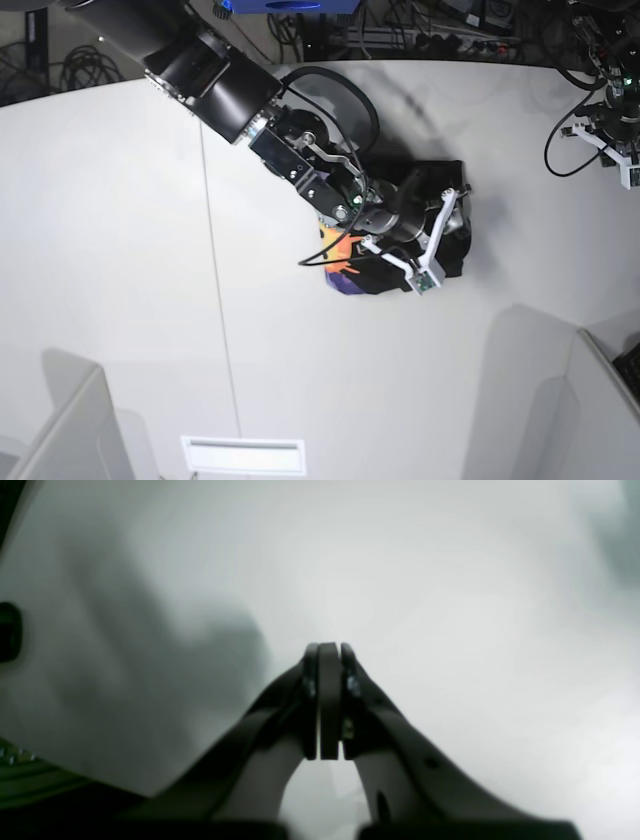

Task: Fold the T-shirt properly
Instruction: 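Lift the strip end with the right gripper and fold it onto the left gripper's end, then open the right gripper and withdraw it from the folded bundle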

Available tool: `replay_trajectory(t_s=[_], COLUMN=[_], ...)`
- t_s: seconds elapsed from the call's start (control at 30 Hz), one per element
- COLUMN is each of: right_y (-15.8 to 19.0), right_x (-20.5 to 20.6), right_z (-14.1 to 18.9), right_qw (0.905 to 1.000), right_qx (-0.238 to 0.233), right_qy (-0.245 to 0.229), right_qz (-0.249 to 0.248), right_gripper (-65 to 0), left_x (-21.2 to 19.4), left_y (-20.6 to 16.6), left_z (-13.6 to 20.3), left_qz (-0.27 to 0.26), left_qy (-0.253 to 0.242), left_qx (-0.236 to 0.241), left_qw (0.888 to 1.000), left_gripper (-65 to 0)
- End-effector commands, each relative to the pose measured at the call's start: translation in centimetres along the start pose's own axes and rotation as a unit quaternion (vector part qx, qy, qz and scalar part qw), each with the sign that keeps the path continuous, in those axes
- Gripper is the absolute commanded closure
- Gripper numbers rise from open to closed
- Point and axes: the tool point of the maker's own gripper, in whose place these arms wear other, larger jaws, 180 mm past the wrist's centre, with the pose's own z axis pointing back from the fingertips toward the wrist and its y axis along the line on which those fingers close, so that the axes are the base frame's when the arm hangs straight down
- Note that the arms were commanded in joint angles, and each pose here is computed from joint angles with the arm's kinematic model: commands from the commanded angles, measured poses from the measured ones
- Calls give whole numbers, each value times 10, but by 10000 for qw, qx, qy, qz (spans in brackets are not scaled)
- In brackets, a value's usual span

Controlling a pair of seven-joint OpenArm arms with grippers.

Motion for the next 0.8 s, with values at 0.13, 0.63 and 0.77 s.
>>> replay_trajectory(t_s=[0.13, 0.63, 0.77], right_y=[40, -66, -83], right_x=[31, 56, 41], right_z=[10, 72, 62], right_qw=[9977, 9940, 9944], right_qx=[528, -322, -506], right_qy=[-379, -986, -761], right_qz=[174, -342, -532], right_gripper=[-348, 0, 0], left_x=[15, 9, 8], left_y=[5, 2, -3], left_z=[4, 6, 4], left_qz=[-51, 7, 91], left_qy=[-239, -200, -208], left_qx=[56, 44, 4], left_qw=[9997, 9998, 9997], left_gripper=[0, 0, 0])
